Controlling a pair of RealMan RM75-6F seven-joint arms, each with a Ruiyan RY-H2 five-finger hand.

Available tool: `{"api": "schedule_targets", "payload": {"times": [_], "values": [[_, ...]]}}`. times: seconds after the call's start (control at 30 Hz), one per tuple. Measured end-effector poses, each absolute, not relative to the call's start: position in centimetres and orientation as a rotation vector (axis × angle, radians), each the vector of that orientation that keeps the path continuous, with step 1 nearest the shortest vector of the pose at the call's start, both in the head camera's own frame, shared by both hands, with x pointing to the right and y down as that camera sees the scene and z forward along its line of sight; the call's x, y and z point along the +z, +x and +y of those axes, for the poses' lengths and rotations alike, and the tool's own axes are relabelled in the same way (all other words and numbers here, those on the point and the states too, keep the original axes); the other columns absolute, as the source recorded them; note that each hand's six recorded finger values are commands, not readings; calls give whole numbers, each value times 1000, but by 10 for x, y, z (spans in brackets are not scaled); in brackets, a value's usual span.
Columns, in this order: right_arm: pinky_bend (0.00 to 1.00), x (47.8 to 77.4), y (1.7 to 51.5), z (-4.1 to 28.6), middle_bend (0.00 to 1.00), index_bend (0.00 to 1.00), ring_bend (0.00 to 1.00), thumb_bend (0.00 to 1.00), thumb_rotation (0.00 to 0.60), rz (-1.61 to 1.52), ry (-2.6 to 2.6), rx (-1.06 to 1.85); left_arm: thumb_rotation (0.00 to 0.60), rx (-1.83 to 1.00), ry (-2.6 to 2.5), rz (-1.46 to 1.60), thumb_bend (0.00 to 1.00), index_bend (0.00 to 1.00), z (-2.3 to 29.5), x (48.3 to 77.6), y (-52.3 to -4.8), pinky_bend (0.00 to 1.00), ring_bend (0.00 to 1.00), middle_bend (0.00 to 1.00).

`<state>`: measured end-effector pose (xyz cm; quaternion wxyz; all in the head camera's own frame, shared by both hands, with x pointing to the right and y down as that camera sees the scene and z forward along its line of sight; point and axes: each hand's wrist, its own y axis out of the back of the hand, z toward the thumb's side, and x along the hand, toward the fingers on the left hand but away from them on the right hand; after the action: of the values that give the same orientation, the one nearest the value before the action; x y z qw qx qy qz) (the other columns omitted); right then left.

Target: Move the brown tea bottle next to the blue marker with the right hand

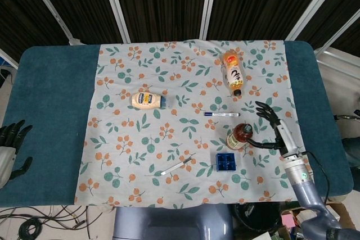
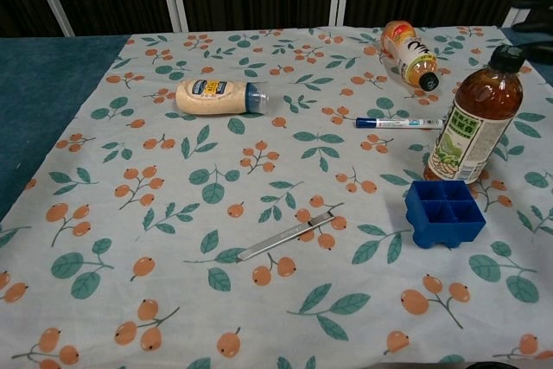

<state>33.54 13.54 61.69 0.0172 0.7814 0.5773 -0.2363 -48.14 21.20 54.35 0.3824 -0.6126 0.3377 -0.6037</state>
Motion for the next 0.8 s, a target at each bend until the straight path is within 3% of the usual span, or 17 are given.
{"api": "schedule_targets", "payload": {"times": [0.2, 0.37, 0.67, 0.8], "values": [[124, 564, 378, 137, 107, 129, 106, 49, 600, 1920, 2532, -953, 600, -1532, -1565, 864, 366, 100, 212, 543, -480, 85, 5, 0], [124, 524, 412, 155, 102, 129, 106, 48, 600, 1977, 2565, -1308, 600, -1521, -1564, 869, 366, 100, 212, 542, -479, 83, 6, 0], [125, 505, 444, 214, 64, 129, 104, 49, 600, 1908, 2466, -2088, 600, -1505, -1564, 880, 365, 100, 212, 540, -478, 75, 6, 0], [124, 509, 447, 241, 48, 114, 94, 50, 600, 1895, 2415, -2267, 600, -1487, -1567, 882, 366, 100, 211, 539, -476, 71, 6, 0]]}}
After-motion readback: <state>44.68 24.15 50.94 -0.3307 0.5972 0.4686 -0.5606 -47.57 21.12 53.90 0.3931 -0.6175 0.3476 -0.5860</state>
